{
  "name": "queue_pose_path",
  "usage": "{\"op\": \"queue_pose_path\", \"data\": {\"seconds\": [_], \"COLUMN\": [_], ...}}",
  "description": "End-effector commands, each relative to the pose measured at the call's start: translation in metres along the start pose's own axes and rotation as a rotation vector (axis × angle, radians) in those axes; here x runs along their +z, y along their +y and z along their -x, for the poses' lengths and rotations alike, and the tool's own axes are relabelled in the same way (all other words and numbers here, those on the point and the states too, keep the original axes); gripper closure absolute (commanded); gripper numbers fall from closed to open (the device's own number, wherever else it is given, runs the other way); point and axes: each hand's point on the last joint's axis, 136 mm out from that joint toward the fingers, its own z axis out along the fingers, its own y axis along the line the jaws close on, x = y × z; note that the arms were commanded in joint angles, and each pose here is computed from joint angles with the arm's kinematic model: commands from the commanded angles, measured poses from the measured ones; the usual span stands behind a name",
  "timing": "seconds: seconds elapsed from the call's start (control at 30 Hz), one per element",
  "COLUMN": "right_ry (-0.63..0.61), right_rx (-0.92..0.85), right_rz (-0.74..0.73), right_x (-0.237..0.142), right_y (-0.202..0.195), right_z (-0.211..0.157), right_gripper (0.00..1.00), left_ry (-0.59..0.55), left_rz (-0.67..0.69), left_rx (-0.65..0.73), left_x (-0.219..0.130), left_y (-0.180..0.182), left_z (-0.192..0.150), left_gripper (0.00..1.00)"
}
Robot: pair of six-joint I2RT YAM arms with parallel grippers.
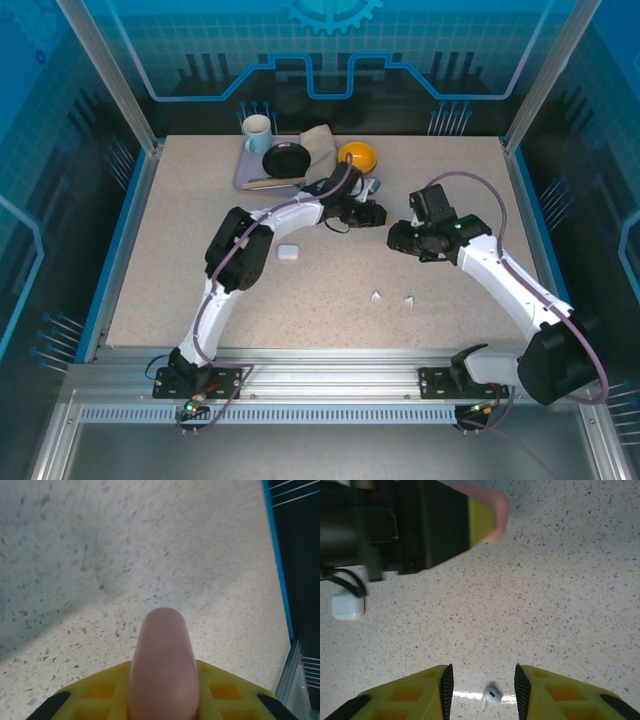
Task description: Insert wireless bluetooth earbuds into charging case
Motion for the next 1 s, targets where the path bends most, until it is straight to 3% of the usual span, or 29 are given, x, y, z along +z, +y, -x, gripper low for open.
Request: {"op": "queue_pose_path", "data": {"seconds": [0.0, 0.1, 0.23, 0.5, 0.67, 0.77, 0.9, 0.97], "right_ry": [-0.034, -0.037, -0.042, -0.045, -0.055, -0.051, -0.022, 0.000], "right_rx": [0.004, -0.001, -0.004, -0.024, -0.042, -0.058, -0.100, -0.127], "right_rz": [0.025, 0.022, 0.018, 0.020, 0.022, 0.017, 0.003, -0.009], "right_x": [-0.007, -0.009, -0.010, -0.013, -0.016, -0.012, 0.005, 0.017], "right_y": [0.007, 0.009, 0.009, 0.019, 0.031, 0.044, 0.073, 0.092], "right_z": [0.003, 0.004, 0.004, 0.008, 0.012, 0.012, 0.009, 0.006], "right_gripper": [0.60, 0.60, 0.58, 0.53, 0.51, 0.48, 0.39, 0.36], "left_ry": [0.131, 0.148, 0.157, 0.126, 0.069, -0.003, -0.132, -0.199], "left_rz": [0.048, 0.102, 0.137, 0.177, 0.174, 0.159, 0.159, 0.174], "left_rx": [-0.139, -0.188, -0.244, -0.210, -0.181, -0.157, -0.128, -0.121], "left_x": [0.005, 0.007, 0.005, -0.028, -0.067, -0.103, -0.165, -0.195], "left_y": [0.009, 0.026, 0.044, 0.042, 0.030, 0.020, 0.009, 0.009], "left_z": [-0.020, -0.021, -0.018, -0.002, 0.014, 0.026, 0.037, 0.038], "left_gripper": [0.94, 0.82, 0.77, 0.43, 0.27, 0.25, 0.23, 0.14]}}
